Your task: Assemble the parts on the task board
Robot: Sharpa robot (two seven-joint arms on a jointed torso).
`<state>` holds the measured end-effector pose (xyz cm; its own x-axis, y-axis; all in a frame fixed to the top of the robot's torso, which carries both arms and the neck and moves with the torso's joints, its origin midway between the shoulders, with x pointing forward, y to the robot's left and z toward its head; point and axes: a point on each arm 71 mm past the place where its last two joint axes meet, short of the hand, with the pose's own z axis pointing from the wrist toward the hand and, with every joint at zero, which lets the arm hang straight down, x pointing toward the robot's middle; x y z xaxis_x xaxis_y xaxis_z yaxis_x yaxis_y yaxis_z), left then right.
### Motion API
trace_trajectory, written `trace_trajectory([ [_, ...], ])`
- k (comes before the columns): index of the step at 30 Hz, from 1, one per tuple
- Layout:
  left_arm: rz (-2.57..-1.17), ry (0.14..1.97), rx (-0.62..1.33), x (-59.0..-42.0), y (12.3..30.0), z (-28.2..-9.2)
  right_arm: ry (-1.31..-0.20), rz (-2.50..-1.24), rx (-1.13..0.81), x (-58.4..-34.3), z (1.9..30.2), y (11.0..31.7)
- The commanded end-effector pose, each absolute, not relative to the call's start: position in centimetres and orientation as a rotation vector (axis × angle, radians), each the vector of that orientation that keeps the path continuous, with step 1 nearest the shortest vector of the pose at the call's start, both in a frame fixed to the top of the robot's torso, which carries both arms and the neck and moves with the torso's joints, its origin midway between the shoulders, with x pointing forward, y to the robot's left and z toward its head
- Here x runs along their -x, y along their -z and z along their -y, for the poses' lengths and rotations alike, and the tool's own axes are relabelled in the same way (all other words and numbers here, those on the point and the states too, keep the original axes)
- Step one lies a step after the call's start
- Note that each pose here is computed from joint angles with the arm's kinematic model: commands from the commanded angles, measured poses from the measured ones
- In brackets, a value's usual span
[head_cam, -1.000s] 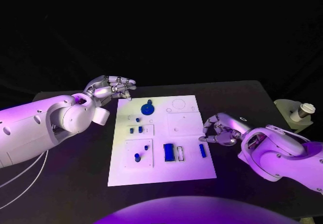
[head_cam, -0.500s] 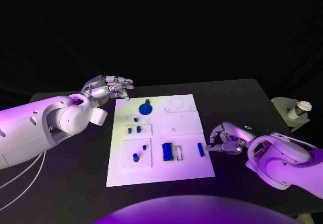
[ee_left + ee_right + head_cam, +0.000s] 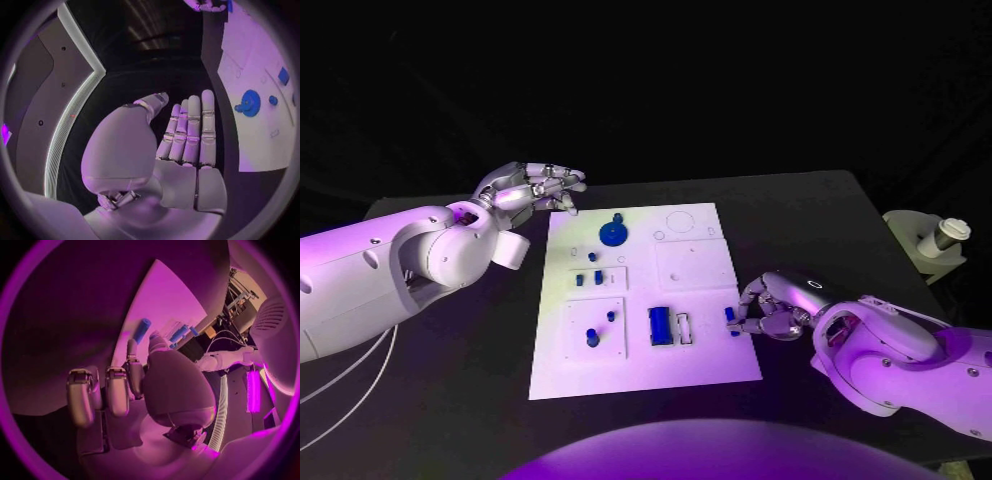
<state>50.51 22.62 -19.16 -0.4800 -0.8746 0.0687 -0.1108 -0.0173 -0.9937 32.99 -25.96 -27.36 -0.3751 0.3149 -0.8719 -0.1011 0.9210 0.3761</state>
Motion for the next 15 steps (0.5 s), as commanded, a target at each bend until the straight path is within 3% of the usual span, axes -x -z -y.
trace_trajectory([
  [1, -1.637, 1.594, 1.032, -50.4, 19.0, -22.3, -0.415, -1.897, -0.159, -33.1, 25.8, 27.7],
  [15, -1.638, 1.594, 1.032, -50.4, 19.0, -22.4, -0.396, -1.939, -0.089, -33.3, 24.7, 29.3],
])
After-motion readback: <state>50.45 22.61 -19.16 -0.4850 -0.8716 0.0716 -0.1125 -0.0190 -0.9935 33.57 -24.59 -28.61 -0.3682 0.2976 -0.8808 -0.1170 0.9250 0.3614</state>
